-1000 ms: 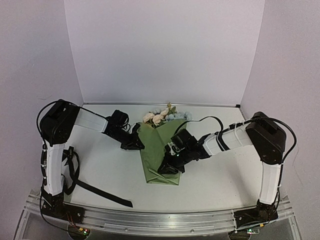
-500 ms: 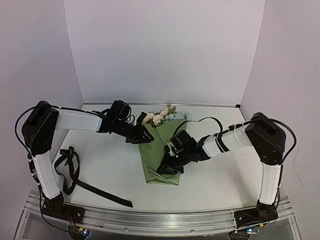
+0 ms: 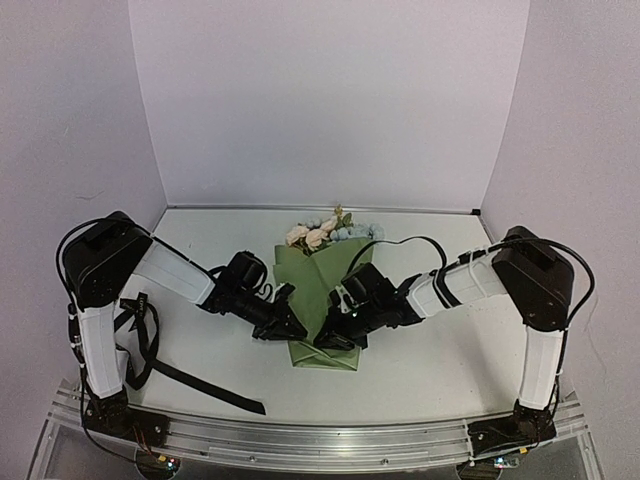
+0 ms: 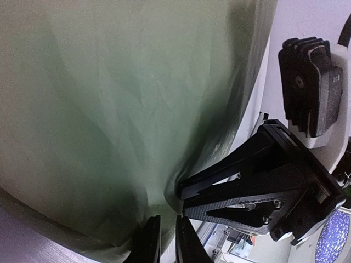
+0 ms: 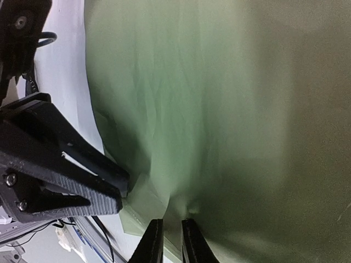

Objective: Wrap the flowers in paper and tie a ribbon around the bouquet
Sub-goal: Press the fold line on the folded wrapping paper.

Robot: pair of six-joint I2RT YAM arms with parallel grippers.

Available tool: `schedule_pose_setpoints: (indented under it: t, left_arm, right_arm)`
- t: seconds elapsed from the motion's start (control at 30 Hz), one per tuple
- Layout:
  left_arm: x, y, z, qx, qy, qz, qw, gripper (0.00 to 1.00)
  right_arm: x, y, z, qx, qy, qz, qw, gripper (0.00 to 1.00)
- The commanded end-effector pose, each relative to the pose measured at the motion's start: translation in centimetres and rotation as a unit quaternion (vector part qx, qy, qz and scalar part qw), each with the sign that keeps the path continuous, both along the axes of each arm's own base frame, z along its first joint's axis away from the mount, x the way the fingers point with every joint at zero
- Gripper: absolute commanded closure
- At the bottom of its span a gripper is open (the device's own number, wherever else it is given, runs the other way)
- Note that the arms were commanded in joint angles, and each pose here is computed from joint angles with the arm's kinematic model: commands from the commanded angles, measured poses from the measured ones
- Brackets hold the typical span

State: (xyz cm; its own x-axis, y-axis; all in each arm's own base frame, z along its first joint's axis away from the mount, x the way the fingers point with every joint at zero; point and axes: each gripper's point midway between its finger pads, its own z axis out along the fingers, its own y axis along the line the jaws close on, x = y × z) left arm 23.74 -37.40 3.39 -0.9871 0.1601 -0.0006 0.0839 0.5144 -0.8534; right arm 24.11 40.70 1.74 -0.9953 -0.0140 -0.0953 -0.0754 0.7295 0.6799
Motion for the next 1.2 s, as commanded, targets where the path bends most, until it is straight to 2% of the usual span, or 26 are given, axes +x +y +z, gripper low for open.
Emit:
schedule_pose_setpoints:
  t: [0.0,0.17,0.3,0.57,1.17]
  left_arm:
    - [0.2,0.7,-2.4,0.039,0.013,0.013,0.999,0.92]
    - [-0.2,3.1,-5.9,0.138,0.016,0.018,0.99,0.97]
    - [-0.5,4.6,-7.3,0.185,0.014,0.011,0.983,1.0]
    - [-1.0,5.2,-8.8,0.208,0.03,0.005,0.978,1.0]
    - [-0.8,5.2,-9.1,0.227,0.034,-0.01,0.973,1.0]
  right_arm:
    - [0.2,-1.0,0.1,-0.017,-0.008,-0.024,1.0,0.85]
    - [1.2,-1.2,1.7,0.008,-0.014,-0.042,0.999,0.84]
    - [2.8,-1.7,2.8,0.051,-0.007,-0.073,0.996,0.82]
    - [7.1,-3.9,1.3,0.103,0.026,-0.155,0.982,0.82]
    - [15.7,-10.1,-2.6,0.107,0.065,-0.283,0.951,0.82]
